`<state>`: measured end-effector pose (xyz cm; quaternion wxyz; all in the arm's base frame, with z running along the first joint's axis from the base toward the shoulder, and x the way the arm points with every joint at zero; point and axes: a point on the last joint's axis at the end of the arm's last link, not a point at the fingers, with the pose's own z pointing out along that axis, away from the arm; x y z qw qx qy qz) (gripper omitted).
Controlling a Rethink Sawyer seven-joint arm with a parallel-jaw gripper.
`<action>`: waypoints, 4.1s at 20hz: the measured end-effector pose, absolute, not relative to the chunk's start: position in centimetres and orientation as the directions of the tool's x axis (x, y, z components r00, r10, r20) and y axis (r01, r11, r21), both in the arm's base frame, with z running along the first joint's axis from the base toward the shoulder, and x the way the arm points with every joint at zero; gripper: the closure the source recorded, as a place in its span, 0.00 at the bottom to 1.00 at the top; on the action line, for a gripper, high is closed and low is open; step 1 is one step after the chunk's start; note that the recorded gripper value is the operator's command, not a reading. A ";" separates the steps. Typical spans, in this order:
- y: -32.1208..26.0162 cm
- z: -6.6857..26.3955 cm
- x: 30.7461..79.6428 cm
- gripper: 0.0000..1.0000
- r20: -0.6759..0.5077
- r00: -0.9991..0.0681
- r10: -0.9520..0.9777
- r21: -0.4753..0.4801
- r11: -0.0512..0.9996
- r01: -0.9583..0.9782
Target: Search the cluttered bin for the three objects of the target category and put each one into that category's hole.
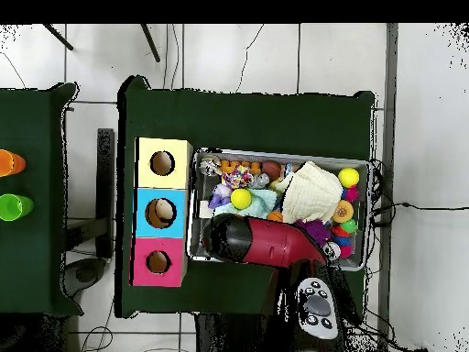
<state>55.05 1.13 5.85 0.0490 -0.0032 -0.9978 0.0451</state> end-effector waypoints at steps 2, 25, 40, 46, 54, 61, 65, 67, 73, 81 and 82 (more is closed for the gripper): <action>1.2 6.1 55.2 1.00 0.092 -0.996 0.010 -0.089 0.996 0.002; 4.7 7.6 66.6 1.00 -0.107 -0.992 -0.068 -0.050 0.997 -0.063; 6.7 6.8 69.2 1.00 -0.194 -0.970 -0.144 -0.071 0.989 -0.133; 7.1 5.2 69.0 1.00 -0.303 -0.933 -0.191 -0.109 0.980 -0.165; 7.0 2.4 67.0 0.00 -0.361 -0.901 -0.239 -0.154 0.969 -0.195; 6.3 1.4 65.3 0.00 -0.334 -0.914 -0.230 -0.148 0.970 -0.191; 6.0 1.0 64.2 0.00 -0.315 -0.923 -0.223 -0.141 0.972 -0.187; 6.0 1.1 63.4 0.00 -0.303 -0.927 -0.220 -0.136 0.973 -0.187; 5.0 1.6 60.9 0.00 -0.268 -0.943 -0.195 -0.120 0.978 -0.168; 3.9 1.8 57.9 0.00 -0.224 -0.960 -0.165 -0.102 0.984 -0.145; 4.0 2.0 57.7 0.00 -0.223 -0.961 -0.166 -0.102 0.984 -0.146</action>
